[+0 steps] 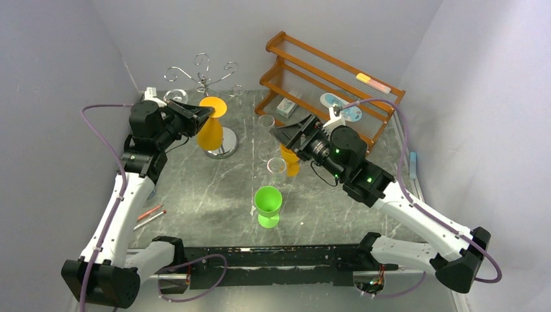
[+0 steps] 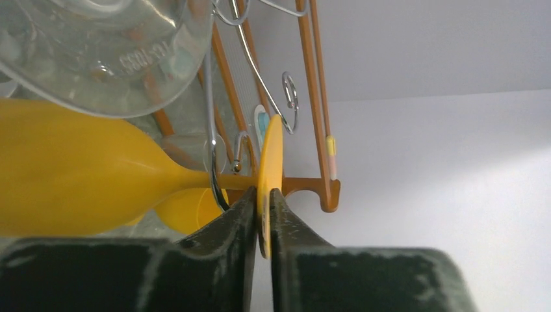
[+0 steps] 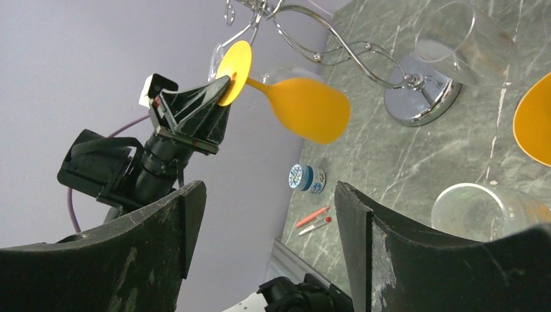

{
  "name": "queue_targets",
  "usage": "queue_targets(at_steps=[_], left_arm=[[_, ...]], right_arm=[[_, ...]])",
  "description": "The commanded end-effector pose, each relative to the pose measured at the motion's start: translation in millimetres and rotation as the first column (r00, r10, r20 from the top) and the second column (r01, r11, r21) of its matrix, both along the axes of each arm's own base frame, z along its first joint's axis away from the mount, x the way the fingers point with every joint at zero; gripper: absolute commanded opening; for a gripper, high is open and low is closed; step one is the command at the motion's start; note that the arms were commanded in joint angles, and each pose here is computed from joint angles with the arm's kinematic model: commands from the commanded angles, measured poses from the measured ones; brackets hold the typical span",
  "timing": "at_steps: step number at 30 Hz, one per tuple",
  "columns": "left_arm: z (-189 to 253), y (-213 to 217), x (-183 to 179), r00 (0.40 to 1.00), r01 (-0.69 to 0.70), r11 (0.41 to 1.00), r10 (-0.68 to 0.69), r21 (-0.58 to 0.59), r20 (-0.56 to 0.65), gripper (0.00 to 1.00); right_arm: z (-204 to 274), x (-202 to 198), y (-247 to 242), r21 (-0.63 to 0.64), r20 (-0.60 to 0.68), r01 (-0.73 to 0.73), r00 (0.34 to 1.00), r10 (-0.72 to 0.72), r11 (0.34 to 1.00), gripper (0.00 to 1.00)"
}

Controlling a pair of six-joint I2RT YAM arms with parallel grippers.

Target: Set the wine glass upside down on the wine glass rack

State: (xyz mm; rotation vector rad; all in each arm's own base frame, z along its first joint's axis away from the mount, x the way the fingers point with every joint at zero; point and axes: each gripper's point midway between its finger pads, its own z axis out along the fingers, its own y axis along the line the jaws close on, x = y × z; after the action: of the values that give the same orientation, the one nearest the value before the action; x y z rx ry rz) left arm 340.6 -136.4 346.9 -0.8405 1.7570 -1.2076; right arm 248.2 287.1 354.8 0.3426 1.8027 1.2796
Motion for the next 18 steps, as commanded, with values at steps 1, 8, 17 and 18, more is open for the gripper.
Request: queue_targets(at_steps=[1,8,17,18], left_arm=[[7,-5,-9,0.998,0.055,0.998,-0.056,0.042,0.030,0.26],[9,-4,-25,0.995,0.082,0.991,-0.087,0.106,0.041,0.59],[-1,-4,-62,0.980,0.173,0.952,-0.191,0.251,0.048,0.81],[-3,-1,-68,0.979,0.175,0.942,-0.197,0.286,0.051,0.82]], right_arm=[[-3,2,-11,-0.018,0.007,0.042,0.999,-0.042,0.999,0.76],[-3,2,-16,-0.034,0.013,0.056,0.998,-0.056,0.998,0.77],[-20,-3,-35,-0.191,0.061,0.075,0.996,-0.064,0.979,0.79],[-21,-4,-38,-0.224,0.078,0.075,0.995,-0.059,0.972,0.80]])
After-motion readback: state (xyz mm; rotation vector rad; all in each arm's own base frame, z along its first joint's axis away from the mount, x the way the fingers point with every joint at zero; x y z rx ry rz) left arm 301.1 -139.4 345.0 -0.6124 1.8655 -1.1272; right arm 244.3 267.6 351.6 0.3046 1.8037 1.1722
